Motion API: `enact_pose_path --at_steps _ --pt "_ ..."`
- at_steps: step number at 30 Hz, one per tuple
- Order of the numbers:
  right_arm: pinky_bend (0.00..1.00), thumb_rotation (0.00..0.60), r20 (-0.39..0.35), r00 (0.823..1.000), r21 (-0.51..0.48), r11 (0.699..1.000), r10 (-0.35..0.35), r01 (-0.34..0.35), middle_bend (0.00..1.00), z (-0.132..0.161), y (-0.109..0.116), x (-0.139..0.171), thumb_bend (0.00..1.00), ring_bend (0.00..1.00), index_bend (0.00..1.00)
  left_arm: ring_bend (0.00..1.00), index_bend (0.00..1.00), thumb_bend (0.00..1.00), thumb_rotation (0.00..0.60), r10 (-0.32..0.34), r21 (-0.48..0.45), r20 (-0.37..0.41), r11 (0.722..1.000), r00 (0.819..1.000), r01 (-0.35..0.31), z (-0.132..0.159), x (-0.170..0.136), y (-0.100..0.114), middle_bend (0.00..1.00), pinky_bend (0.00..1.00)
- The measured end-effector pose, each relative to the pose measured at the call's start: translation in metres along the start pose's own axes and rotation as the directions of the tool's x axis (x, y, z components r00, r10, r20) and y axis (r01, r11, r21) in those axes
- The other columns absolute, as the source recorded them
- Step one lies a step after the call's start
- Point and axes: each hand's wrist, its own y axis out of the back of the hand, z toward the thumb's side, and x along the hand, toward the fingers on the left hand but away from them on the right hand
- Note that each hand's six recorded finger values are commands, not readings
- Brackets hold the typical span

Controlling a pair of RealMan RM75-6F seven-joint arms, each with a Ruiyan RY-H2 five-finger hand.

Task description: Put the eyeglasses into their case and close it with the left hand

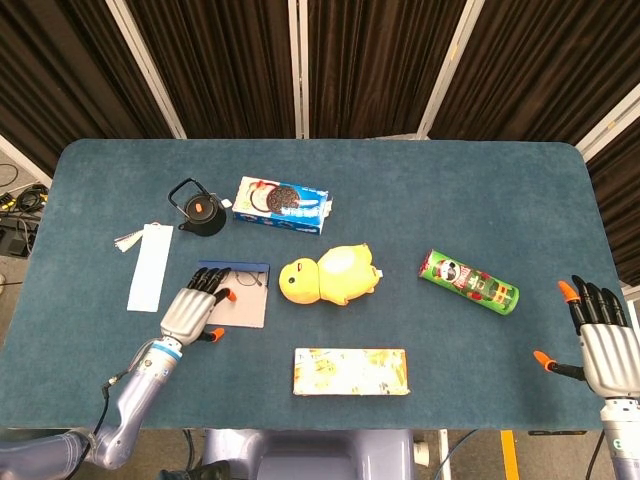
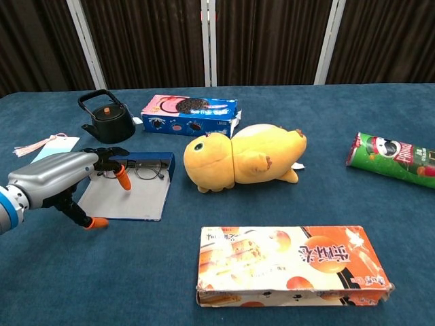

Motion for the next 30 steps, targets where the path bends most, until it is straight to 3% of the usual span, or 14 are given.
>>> enact_pose_path --at_steps 26,30 --pt "0.0 0.6 0.001 1.0 0.001 1.0 0.001 -0.001 0.0 -0.001 0.0 0.0 0.0 0.0 0.04 0.0 0.32 0.24 0.6 0.001 0.02 -0.012 1.0 1.0 0.0 -0.004 0.009 -0.01 0.0 0.0" --pt "0.0 0.6 0.002 1.0 -0.001 1.0 0.0 0.0 0.0 -0.001 0.0 0.0 0.0 0.0 0.04 0.0 0.34 0.33 0.6 -0.003 0.019 -0.011 1.0 1.0 0.003 -0.005 0.009 -0.012 0.0 0.0"
